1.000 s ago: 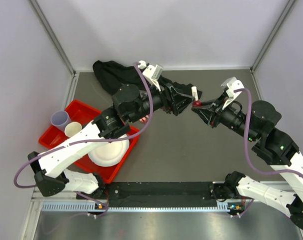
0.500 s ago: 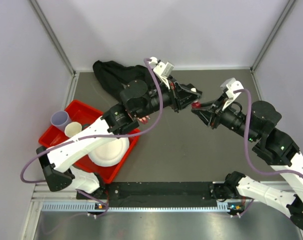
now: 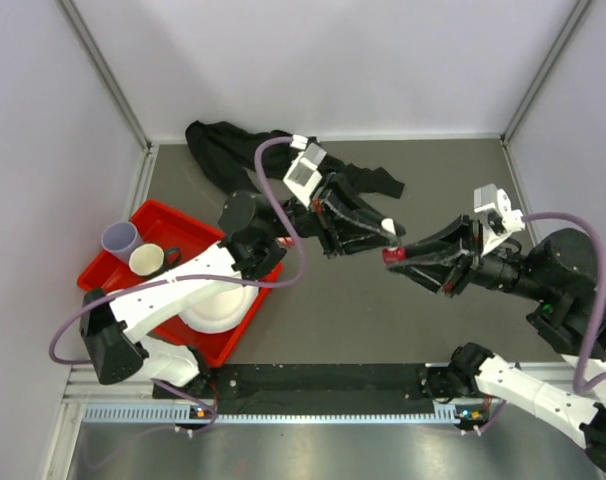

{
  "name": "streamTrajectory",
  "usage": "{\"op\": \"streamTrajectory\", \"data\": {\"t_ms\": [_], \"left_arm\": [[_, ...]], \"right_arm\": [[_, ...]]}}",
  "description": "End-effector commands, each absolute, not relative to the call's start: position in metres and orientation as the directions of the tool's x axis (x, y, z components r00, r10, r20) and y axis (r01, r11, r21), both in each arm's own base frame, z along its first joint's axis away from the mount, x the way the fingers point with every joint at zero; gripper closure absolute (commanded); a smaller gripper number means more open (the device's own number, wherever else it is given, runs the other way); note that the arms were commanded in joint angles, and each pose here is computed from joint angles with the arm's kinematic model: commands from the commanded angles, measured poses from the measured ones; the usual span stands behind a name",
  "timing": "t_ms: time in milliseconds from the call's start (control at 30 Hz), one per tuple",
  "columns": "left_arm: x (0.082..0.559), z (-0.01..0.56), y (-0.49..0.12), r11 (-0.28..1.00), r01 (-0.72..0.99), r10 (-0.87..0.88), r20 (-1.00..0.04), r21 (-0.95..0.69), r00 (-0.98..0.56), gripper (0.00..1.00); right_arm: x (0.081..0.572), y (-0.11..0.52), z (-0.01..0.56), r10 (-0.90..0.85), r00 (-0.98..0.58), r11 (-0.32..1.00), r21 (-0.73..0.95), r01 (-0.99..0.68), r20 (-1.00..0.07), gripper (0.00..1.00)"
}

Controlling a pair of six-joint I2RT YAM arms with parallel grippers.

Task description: Paint the nails

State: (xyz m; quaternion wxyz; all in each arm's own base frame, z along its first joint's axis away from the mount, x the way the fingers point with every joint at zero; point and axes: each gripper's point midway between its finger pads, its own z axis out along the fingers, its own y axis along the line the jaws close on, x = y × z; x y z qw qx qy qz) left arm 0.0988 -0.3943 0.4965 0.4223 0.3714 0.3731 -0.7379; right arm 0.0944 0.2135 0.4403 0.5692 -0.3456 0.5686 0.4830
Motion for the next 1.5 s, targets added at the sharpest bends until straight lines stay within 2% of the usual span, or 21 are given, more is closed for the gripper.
{"op": "streamTrajectory", "data": {"t_ms": [0,100,133,200,233,267,300,333,400,433,533,567,600,667,733,767,800,933,1267,1467], "left_arm": [[0.021,0.491,-0.357,-0.719,0.685,-0.236,-0.885,-0.118,-0.400,1.00],[0.009,0.494,-0.349,-0.765,0.637,-0.225,-0.883,-0.101,-0.411,1.00],[0.011,0.495,-0.351,-0.750,0.657,-0.253,-0.885,-0.075,-0.391,1.00],[0.025,0.497,-0.363,-0.672,0.719,-0.215,-0.881,-0.180,-0.422,0.97],[0.040,0.493,-0.376,-0.573,0.810,-0.274,-0.903,-0.122,-0.330,0.88],[0.051,0.487,-0.378,-0.472,0.851,-0.202,-0.912,-0.229,-0.358,0.83],[0.070,0.490,-0.382,-0.350,0.903,-0.243,-0.907,-0.250,-0.345,0.76],[0.082,0.491,-0.381,-0.263,0.944,-0.273,-0.923,-0.199,-0.271,0.61],[0.094,0.494,-0.370,-0.143,0.967,-0.269,-0.932,-0.211,-0.243,0.45],[0.112,0.498,-0.367,-0.033,0.978,-0.300,-0.931,-0.205,-0.205,0.39],[0.143,0.501,-0.352,0.169,0.952,-0.332,-0.924,-0.256,-0.190,0.20],[0.147,0.504,-0.348,0.197,0.943,-0.350,-0.918,-0.268,-0.188,0.09],[0.151,0.504,-0.346,0.220,0.934,-0.358,-0.914,-0.280,-0.190,0.04],[0.167,0.503,-0.343,0.288,0.891,-0.394,-0.891,-0.352,-0.224,0.02],[0.180,0.500,-0.342,0.349,0.837,-0.395,-0.876,-0.422,-0.277,0.09],[0.196,0.493,-0.342,0.418,0.783,-0.405,-0.866,-0.460,-0.292,0.13],[0.201,0.495,-0.342,0.433,0.761,-0.416,-0.856,-0.483,-0.307,0.22],[0.199,0.506,-0.355,0.359,0.760,-0.459,-0.811,-0.542,-0.362,0.28],[0.203,0.504,-0.375,0.325,0.763,-0.456,-0.799,-0.559,-0.391,0.23],[0.207,0.501,-0.375,0.341,0.754,-0.458,-0.800,-0.561,-0.388,0.25]], "right_arm": [[0.041,0.223,0.509,0.342,-0.045,-0.036,0.035,-0.999,-0.939,1.00],[0.035,0.224,0.514,0.360,-0.057,-0.075,0.032,-0.997,-0.931,1.00],[0.038,0.224,0.513,0.361,-0.060,-0.065,0.039,-0.997,-0.931,1.00],[0.046,0.225,0.505,0.336,-0.063,-0.020,0.060,-0.998,-0.940,1.00],[0.052,0.224,0.505,0.336,-0.057,0.021,0.068,-0.997,-0.940,1.00],[0.058,0.224,0.494,0.298,-0.084,0.053,0.105,-0.993,-0.951,1.00],[0.064,0.224,0.491,0.287,-0.060,0.091,0.089,-0.992,-0.956,1.00],[0.073,0.222,0.488,0.281,-0.052,0.143,0.096,-0.985,-0.958,1.00],[0.084,0.219,0.475,0.237,-0.036,0.214,0.088,-0.973,-0.971,1.00],[0.094,0.217,0.473,0.229,-0.027,0.270,0.090,-0.958,-0.973,1.00],[0.118,0.209,0.464,0.181,0.004,0.400,0.070,-0.914,-0.983,1.00],[0.124,0.207,0.462,0.171,0.012,0.431,0.064,-0.900,-0.985,1.00],[0.132,0.206,0.457,0.144,0.022,0.462,0.048,-0.886,-0.989,1.00],[0.147,0.199,0.458,0.127,0.042,0.539,0.034,-0.841,-0.991,1.00],[0.164,0.194,0.457,0.102,0.059,0.608,0.015,-0.794,-0.993,1.00],[0.168,0.193,0.455,0.092,0.060,0.625,0.011,-0.780,-0.994,1.00],[0.173,0.192,0.455,0.083,0.066,0.643,0.003,-0.766,-0.994,1.00],[0.184,0.191,0.453,0.068,0.068,0.675,-0.004,-0.738,-0.995,1.00],[0.190,0.187,0.452,0.067,0.065,0.705,0.001,-0.710,-0.996,1.00],[0.190,0.187,0.450,0.072,0.063,0.704,0.006,-0.710,-0.995,1.00]]}}
